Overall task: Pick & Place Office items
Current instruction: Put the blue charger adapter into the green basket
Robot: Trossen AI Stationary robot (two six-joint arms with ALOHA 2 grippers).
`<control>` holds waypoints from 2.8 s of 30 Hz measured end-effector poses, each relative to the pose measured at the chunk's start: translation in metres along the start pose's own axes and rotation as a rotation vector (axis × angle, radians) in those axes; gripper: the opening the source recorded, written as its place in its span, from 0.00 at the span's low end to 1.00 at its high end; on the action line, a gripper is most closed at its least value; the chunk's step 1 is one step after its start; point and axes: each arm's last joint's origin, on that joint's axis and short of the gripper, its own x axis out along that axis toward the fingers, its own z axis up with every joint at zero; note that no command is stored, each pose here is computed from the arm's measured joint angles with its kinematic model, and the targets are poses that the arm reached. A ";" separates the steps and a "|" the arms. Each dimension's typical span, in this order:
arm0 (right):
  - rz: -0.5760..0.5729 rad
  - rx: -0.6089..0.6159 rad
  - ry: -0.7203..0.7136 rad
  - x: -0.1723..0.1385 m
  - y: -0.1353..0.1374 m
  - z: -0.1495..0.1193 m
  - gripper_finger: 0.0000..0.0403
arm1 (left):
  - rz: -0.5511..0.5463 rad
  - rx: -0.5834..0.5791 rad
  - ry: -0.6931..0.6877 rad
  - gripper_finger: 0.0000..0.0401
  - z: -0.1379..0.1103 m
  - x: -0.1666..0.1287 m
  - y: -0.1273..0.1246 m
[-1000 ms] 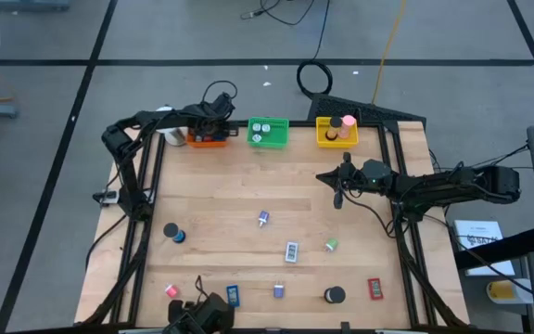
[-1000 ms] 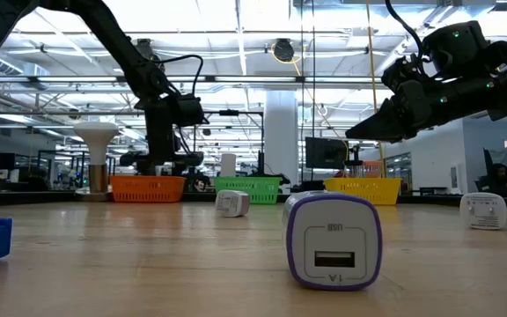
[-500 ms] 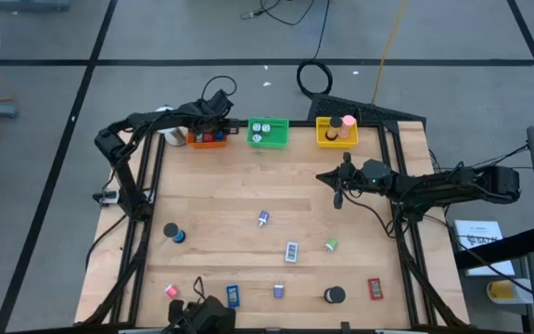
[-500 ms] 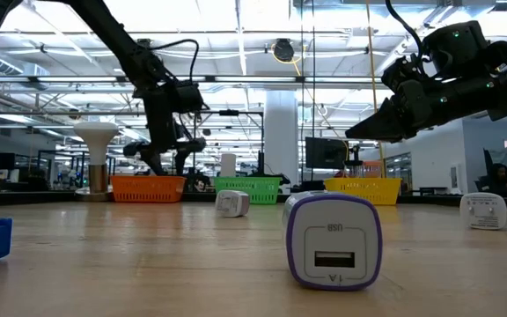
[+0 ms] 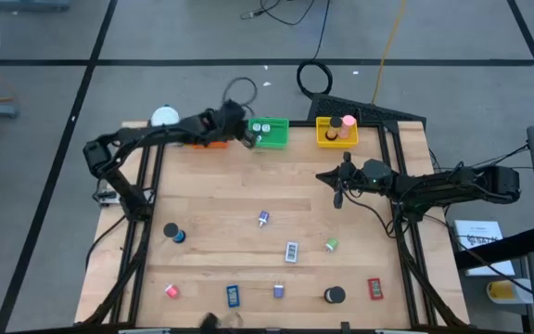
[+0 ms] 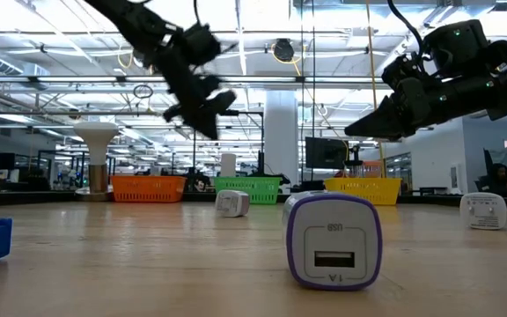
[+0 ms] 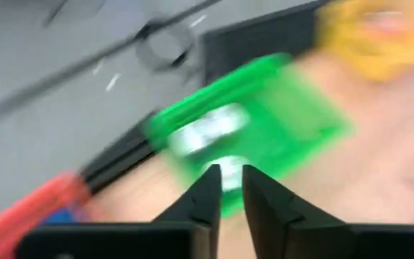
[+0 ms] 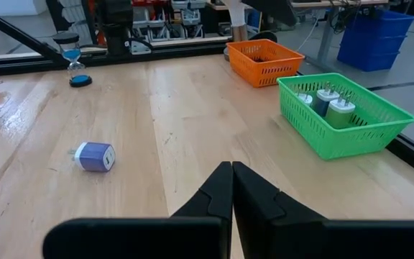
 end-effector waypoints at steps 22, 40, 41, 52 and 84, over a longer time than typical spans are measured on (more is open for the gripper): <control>-0.006 0.043 -0.004 0.000 0.000 0.000 0.00 | -0.624 0.195 -0.550 0.05 -0.098 -0.023 -0.072; -0.009 0.234 -0.025 -0.006 0.051 -0.001 0.00 | -0.822 0.314 -0.571 0.05 -0.140 -0.043 -0.086; -0.016 0.234 -0.029 -0.007 0.055 -0.001 0.00 | -0.833 0.320 -0.570 0.05 -0.142 -0.046 -0.089; -0.056 0.188 -0.009 -0.010 0.096 0.011 0.00 | -0.815 0.328 -0.578 0.05 -0.169 -0.077 -0.123; -0.194 -0.116 0.167 0.035 0.086 0.001 0.03 | -0.355 -0.130 -0.068 0.05 -0.210 -0.122 -0.174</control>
